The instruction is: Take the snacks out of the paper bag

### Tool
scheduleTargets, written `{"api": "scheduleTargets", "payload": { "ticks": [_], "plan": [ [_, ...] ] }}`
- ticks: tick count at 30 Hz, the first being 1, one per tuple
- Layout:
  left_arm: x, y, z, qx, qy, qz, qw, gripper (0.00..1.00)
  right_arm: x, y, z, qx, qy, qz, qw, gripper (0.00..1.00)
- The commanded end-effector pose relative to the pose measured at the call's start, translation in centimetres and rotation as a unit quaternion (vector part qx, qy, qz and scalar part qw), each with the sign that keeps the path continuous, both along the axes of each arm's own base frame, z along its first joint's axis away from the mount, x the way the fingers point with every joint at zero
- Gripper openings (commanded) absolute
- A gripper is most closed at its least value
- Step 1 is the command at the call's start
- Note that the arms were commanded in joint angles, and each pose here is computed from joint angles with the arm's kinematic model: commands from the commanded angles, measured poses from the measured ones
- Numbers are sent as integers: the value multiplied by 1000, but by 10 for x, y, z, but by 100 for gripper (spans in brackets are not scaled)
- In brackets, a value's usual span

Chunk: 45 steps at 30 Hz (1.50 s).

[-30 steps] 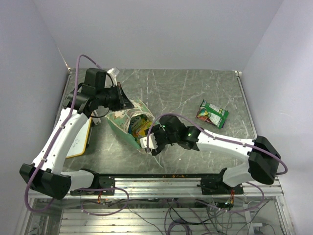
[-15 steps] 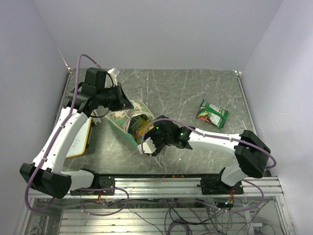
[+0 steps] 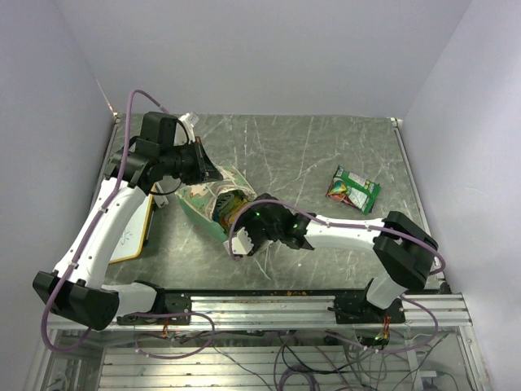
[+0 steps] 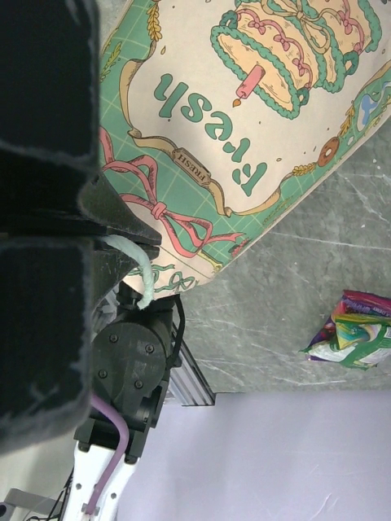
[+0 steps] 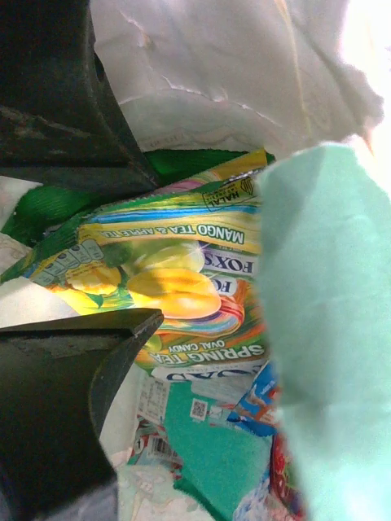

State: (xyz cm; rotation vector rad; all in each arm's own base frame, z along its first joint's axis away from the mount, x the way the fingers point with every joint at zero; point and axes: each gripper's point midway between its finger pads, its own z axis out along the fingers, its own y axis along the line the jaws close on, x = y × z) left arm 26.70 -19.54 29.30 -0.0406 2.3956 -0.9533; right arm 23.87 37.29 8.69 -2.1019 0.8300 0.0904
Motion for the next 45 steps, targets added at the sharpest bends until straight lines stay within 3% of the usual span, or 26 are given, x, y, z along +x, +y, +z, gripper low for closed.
{"api": "scheduleTargets", "payload": {
  "ticks": [1, 5, 8, 12, 15, 21, 29, 37, 45],
  "plan": [
    [-2, 2, 14, 2, -19, 1, 1000, 7, 10, 12, -7, 8, -25, 7, 1000, 56],
    [-2, 4, 16, 4, -21, 5, 1000, 7, 13, 16, -16, -3, -21, 14, 1000, 55],
    [-3, 8, 15, 11, -27, 10, 1000, 7, 16, 19, -13, 1, -17, 20, 1000, 46],
    [-5, 6, 10, 6, -11, 11, 1000, 7, 12, 18, 1, 2, 2, 23, 1000, 10],
    [-2, 6, 12, -4, -19, 25, 1000, 7, 7, 17, 19, 19, 3, 33, 999, 0],
    [9, 11, 19, 16, -33, 30, 999, 7, -2, 9, 50, 30, 23, 21, 999, 0],
    [17, 17, 24, 26, -50, 43, 997, 7, -38, 8, 104, 75, 118, 35, 990, 0],
    [27, 12, 14, 16, -43, 45, 998, 7, -69, -3, 193, 171, 271, -12, 947, 0],
    [40, 9, 6, 22, -39, 42, 998, 7, -75, -51, 276, 256, 229, -56, 937, 0]
  ]
}}
